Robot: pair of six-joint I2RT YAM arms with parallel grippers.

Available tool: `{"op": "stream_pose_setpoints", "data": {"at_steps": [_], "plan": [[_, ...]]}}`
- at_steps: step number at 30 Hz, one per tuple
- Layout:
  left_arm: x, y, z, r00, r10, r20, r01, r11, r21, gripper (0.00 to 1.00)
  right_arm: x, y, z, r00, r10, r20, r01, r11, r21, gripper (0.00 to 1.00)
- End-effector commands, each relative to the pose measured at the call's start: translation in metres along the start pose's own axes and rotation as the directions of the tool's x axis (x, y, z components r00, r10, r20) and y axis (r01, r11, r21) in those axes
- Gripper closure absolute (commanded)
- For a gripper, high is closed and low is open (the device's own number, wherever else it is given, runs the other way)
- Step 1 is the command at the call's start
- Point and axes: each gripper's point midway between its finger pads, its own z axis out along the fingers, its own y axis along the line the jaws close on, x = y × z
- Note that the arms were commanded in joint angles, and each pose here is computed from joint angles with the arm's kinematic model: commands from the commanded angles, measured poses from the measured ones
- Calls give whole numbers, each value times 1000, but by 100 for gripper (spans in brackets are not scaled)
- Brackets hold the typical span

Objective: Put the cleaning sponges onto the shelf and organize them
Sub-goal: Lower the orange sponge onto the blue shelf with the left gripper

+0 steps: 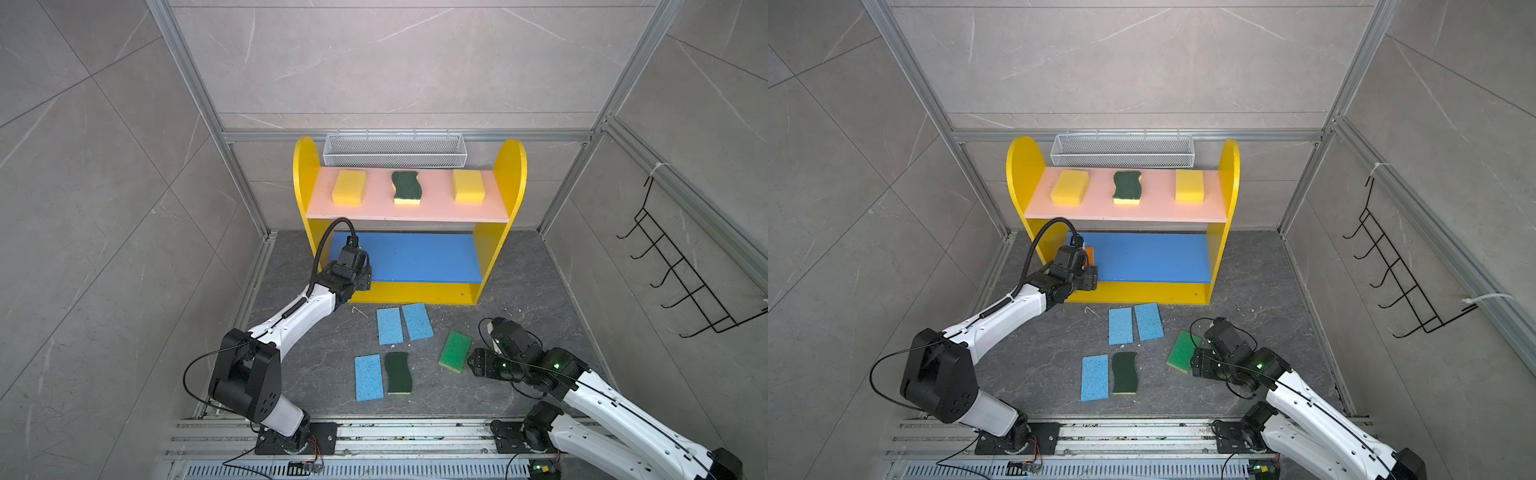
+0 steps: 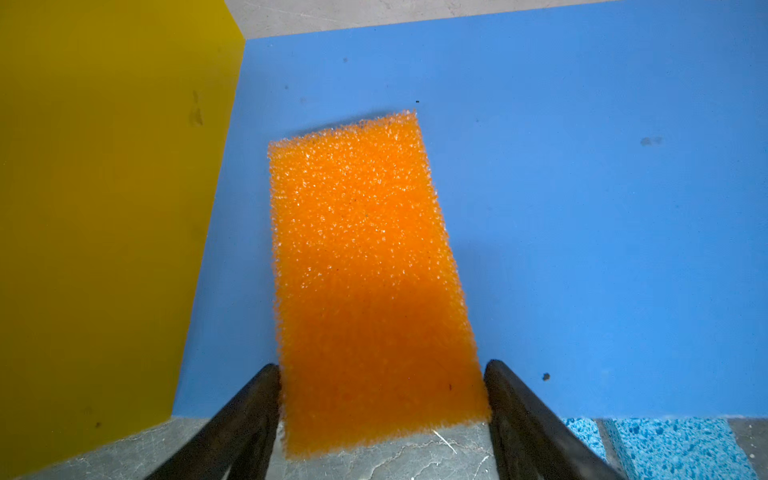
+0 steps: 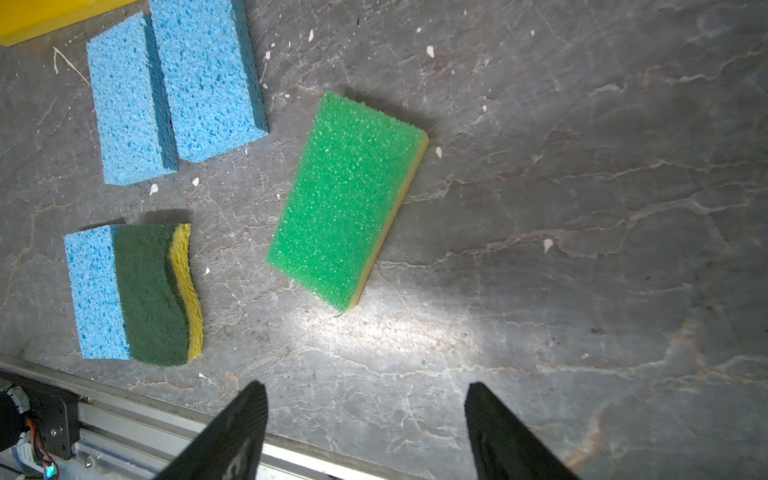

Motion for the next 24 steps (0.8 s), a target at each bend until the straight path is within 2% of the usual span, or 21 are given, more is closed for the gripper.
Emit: {"op": "stream_pose_setpoints", "data": {"at_steps": [1, 15, 24], "plan": [[-15, -4, 3, 1000, -3, 21, 3, 1000, -7, 24, 2, -7, 1, 1000, 1, -3, -1, 999, 34, 23], [-24, -8, 11, 995, 94, 36, -94, 996, -2, 25, 2, -7, 5, 1000, -11, -18, 12, 999, 49, 23], [-28, 5, 12, 994, 106, 24, -106, 994, -19, 19, 2, -6, 4, 1000, -11, -14, 11, 999, 41, 23]]}}
